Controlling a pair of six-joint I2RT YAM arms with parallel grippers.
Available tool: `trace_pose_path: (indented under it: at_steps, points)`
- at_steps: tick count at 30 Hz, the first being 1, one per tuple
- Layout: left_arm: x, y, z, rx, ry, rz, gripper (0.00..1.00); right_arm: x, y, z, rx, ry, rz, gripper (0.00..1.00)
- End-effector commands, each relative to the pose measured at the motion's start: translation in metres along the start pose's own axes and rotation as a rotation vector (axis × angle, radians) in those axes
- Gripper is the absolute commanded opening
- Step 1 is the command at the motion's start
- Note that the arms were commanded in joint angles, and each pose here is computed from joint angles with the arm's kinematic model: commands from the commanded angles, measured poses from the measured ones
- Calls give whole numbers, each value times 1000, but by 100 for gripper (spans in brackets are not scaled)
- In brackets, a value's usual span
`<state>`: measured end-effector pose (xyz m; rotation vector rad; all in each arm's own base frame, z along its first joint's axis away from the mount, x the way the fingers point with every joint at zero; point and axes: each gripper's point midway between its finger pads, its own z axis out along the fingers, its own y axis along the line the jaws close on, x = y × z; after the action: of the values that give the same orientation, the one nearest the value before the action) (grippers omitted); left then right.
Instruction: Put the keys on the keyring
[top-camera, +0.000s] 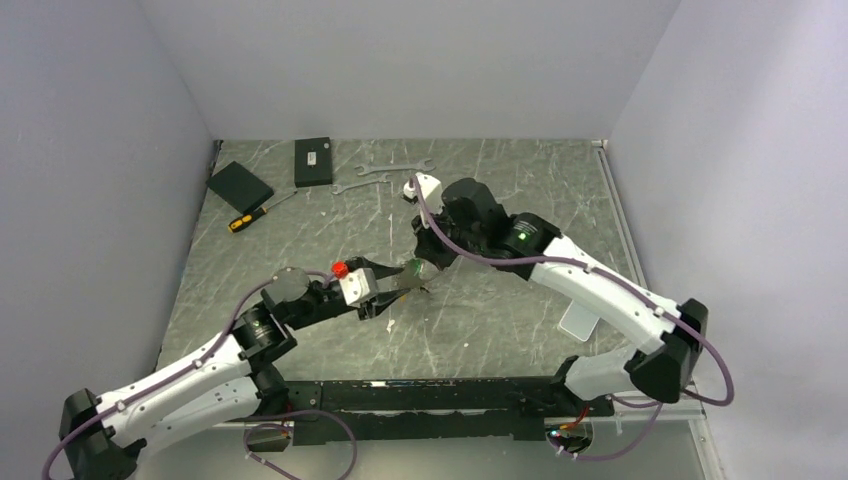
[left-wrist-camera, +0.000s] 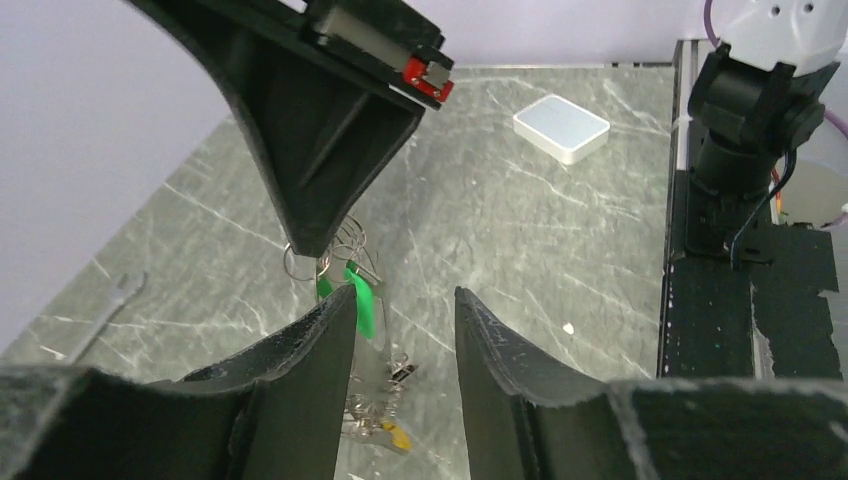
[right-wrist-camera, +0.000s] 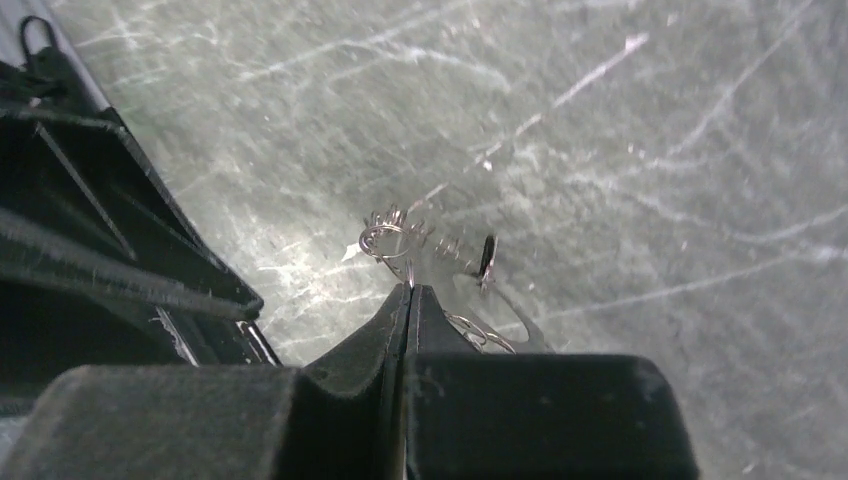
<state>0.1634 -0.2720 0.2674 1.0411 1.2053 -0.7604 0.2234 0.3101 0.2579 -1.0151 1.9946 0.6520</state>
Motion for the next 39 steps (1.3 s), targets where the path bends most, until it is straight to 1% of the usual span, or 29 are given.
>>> trace_pose_path:
  at_steps: [1,4,6,11,16,22,28,31,34,39]
  points:
    - [15,-7,13,20,-13,-75,45,0,-15,-3,119,70,181,0]
    - [24,-2,27,-12,-34,-128,49,0,-19,-2,166,134,266,0]
    - [33,-1,34,-23,-28,-144,50,0,-19,0,172,147,291,0]
    - [50,7,45,-75,-1,-171,50,-4,-20,0,176,122,330,0]
    - [53,17,46,-141,-12,-184,51,-2,-22,0,181,116,340,0]
    - [57,20,49,-155,-13,-166,50,-2,-21,0,168,104,339,0]
    - [57,16,45,-129,-6,-134,52,-6,-26,-3,184,70,340,0]
    - [53,7,41,-76,3,-100,54,-7,-28,-2,184,51,352,0]
    - [49,0,36,-32,3,-59,53,-13,-35,-4,219,-3,372,0]
    - [49,8,32,-91,-18,-49,54,-21,-33,-4,203,-77,414,0]
